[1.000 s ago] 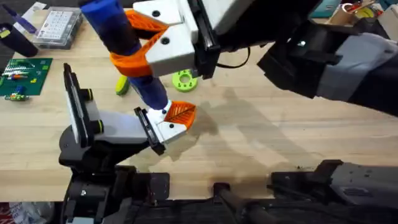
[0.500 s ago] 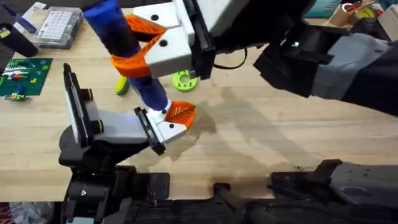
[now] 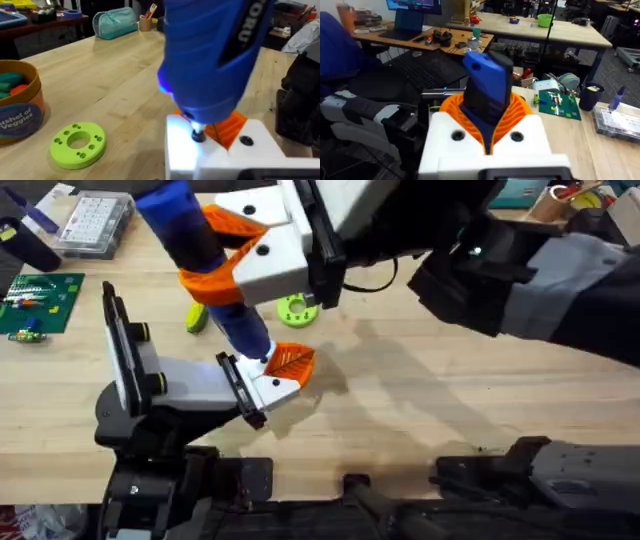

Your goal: Pick up the gripper from the table and insert it into the empty holder that is missing its gripper. Then pick up a screw, insert it into the mounting hole, and use the screwdriver to tighten it. Finally, clean up the table by picking up the vegetable and placing it into the bucket.

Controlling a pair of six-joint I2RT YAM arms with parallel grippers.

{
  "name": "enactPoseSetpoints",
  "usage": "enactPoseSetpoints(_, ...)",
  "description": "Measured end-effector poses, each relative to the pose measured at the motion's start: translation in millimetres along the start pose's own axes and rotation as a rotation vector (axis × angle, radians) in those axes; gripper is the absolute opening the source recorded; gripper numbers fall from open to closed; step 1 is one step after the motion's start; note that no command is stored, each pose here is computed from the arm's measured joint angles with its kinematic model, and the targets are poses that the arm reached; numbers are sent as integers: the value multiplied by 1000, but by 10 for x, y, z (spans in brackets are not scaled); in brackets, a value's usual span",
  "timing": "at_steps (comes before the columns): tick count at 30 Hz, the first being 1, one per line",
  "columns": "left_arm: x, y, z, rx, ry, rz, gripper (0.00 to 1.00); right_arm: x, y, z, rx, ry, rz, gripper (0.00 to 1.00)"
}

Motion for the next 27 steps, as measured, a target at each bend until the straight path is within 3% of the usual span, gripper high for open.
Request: enactPoseSetpoints(27,12,-9,2,19,10,-22,13,44,35,-18,5,13,44,28)
Point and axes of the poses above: each hand's point on the last joint's axis, 136 mm out from that joint toward the fingers, its own z axis out along the fingers, its own y axis along the line the jaws close on, x = y × z, the point moved 10 cm from there along -z, back along the fingers, and after that the axes turned 14 degrees about -z, right-handed, at the moved point
